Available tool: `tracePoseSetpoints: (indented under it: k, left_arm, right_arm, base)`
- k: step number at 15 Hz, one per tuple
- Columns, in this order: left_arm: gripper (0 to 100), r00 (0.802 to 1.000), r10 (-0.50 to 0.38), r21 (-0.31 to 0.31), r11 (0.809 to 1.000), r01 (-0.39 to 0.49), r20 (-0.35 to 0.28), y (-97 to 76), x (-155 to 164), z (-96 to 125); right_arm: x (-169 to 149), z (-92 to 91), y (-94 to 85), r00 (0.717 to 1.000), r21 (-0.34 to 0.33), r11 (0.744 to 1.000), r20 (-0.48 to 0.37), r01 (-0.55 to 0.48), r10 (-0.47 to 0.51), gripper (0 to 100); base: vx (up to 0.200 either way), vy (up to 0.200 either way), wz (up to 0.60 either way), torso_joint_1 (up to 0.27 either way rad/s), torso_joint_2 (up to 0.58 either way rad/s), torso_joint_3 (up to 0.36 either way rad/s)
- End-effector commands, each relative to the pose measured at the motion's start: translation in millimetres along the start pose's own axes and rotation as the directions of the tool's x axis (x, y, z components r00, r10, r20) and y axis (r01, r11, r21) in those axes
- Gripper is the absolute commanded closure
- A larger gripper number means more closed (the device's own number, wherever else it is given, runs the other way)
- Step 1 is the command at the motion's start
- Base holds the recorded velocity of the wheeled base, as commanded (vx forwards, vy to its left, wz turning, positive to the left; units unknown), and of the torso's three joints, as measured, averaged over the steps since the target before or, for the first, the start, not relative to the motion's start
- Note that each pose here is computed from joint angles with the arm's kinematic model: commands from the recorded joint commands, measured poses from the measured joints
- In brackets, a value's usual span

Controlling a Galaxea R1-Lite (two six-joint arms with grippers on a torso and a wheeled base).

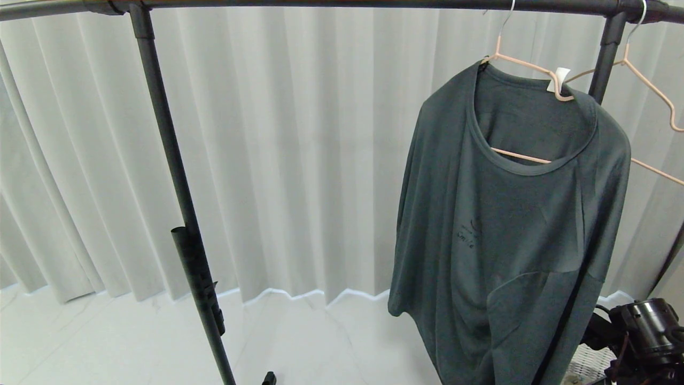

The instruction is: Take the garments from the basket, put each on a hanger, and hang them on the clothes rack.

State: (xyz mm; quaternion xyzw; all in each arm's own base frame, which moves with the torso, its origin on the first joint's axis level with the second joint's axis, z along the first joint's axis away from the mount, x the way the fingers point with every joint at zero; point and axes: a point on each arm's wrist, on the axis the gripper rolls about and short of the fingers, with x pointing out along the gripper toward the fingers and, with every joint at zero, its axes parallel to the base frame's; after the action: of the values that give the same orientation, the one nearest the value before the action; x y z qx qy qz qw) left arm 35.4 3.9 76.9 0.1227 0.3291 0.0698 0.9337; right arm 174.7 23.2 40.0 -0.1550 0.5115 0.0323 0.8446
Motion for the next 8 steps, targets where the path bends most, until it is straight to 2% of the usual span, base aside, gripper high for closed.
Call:
tracePoseSetpoints:
  k: [1, 8]
  left_arm:
    - [0, 1.000, 0.002, -0.003, 1.000, -0.002, 0.012, 0.2, -1.0, -0.2]
    - [0, 1.000, 0.003, -0.005, 1.000, -0.003, 0.020, 0.3, -1.6, -0.4]
  right_arm:
    - [4.5, 2.0, -1.7, 1.000, 0.010, 1.000, -0.007, 0.004, -0.004, 100]
    - [8.1, 6.1, -4.4, 1.000, 0.019, 1.000, 0.005, 0.013, -0.013, 100]
  base:
    - [0.000, 0.000, 0.00, 0.000, 0.00, 0.000]
    - [0.000, 0.000, 0.00, 0.000, 0.00, 0.000]
